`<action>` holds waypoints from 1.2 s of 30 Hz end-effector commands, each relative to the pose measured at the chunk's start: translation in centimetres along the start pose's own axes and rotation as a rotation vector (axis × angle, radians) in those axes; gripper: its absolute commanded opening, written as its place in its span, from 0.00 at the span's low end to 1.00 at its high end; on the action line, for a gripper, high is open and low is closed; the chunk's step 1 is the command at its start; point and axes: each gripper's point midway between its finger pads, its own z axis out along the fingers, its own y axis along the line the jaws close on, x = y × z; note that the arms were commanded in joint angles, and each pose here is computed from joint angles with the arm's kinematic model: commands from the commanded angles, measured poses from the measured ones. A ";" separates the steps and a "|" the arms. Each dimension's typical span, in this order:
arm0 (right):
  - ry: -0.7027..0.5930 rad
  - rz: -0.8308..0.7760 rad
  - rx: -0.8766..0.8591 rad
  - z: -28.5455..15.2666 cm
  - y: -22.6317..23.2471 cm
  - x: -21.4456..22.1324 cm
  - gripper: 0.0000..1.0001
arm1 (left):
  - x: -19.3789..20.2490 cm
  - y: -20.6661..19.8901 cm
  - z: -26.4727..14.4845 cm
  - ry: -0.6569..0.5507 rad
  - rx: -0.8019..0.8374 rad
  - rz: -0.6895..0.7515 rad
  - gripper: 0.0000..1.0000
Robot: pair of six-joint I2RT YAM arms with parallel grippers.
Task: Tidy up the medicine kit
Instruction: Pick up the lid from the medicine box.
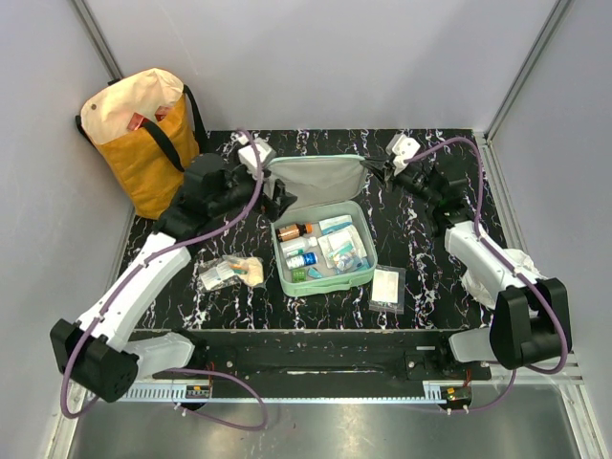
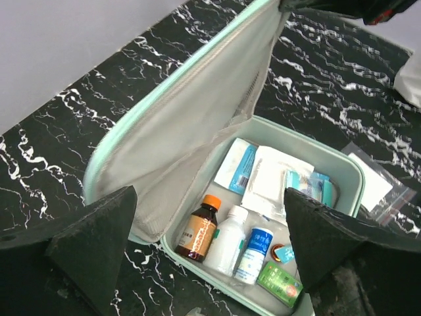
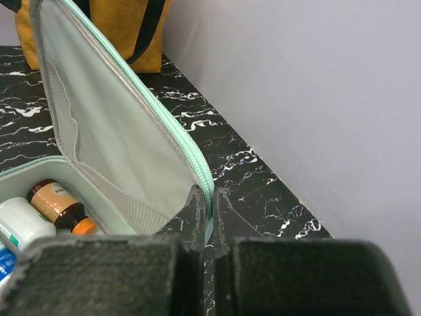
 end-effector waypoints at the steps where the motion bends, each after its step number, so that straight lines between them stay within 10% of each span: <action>1: 0.132 0.076 -0.073 -0.6 3.4 3.8 0.00 | -1.5 0.5 0.8 0.035 -0.032 0.136 0.98; 17: 0.155 0.051 -0.042 -2.2 4.2 4.9 0.00 | -2.6 1.7 0.7 -0.130 -0.043 0.188 0.79; 30: 0.148 0.035 -0.023 -2.0 3.6 4.6 0.00 | -6.7 1.1 -2.0 -0.333 -0.037 0.221 0.96; 36: 0.128 0.019 -0.023 -1.6 3.2 3.7 0.00 | -5.6 1.7 1.2 -0.229 0.021 0.180 0.95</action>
